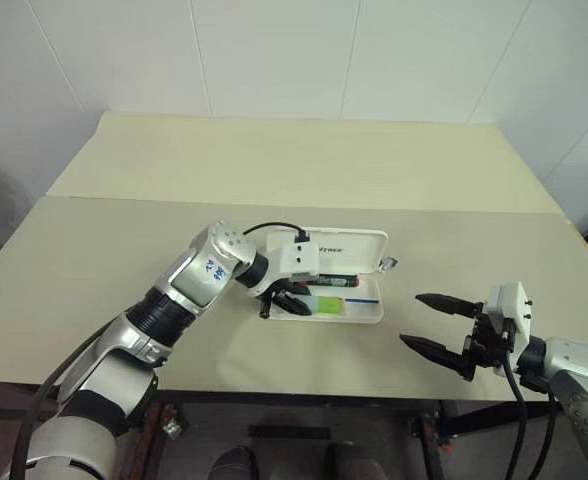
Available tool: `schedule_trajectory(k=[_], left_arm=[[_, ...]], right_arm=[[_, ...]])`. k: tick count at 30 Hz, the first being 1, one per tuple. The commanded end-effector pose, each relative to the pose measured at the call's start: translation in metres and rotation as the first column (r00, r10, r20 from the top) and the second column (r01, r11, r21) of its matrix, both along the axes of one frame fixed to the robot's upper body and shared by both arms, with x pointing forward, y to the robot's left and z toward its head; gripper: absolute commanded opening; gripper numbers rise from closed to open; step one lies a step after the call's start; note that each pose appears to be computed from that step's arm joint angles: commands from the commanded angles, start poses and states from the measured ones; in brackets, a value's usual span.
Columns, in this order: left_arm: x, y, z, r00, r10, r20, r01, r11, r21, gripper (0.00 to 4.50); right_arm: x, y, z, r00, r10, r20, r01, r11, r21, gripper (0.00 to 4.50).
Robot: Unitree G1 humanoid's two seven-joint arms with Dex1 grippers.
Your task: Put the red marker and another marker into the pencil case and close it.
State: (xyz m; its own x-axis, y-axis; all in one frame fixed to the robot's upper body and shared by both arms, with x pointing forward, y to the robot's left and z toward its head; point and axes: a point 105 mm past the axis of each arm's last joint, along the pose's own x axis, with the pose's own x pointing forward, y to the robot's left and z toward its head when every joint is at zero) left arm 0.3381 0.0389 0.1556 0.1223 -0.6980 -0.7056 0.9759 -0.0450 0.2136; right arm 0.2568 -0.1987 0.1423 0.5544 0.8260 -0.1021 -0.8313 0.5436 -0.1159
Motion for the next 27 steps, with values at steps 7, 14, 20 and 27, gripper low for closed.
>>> schedule_trajectory(k=[7, 14, 20, 27], left_arm=[[0.007, -0.0051, 0.0138, 0.998, -0.007, 0.059, 0.007, 1.0, -0.006, 1.07], [0.0053, -0.0057, 0.0069, 0.997, -0.028, 0.07, 0.025, 0.999, 0.04, 1.42], [0.0015, -0.0078, 0.0074, 0.999, -0.03, 0.042, 0.029, 0.999, 0.028, 3.36], [0.001, -0.0058, 0.0077, 0.999, -0.019, 0.038, 0.018, 1.0, 0.026, 4.47]], right_arm=[[-0.002, 0.0, 0.0108, 0.998, -0.008, 0.059, 0.008, 1.0, -0.004, 4.5], [-0.0017, -0.0009, 0.0111, 0.998, -0.021, 0.062, 0.022, 1.0, -0.005, 4.5], [-0.0021, -0.0018, 0.0107, 0.998, -0.028, 0.061, 0.029, 1.0, -0.007, 4.5], [-0.0016, -0.0017, 0.0105, 0.998, -0.031, 0.062, 0.032, 0.999, -0.01, 4.5]])
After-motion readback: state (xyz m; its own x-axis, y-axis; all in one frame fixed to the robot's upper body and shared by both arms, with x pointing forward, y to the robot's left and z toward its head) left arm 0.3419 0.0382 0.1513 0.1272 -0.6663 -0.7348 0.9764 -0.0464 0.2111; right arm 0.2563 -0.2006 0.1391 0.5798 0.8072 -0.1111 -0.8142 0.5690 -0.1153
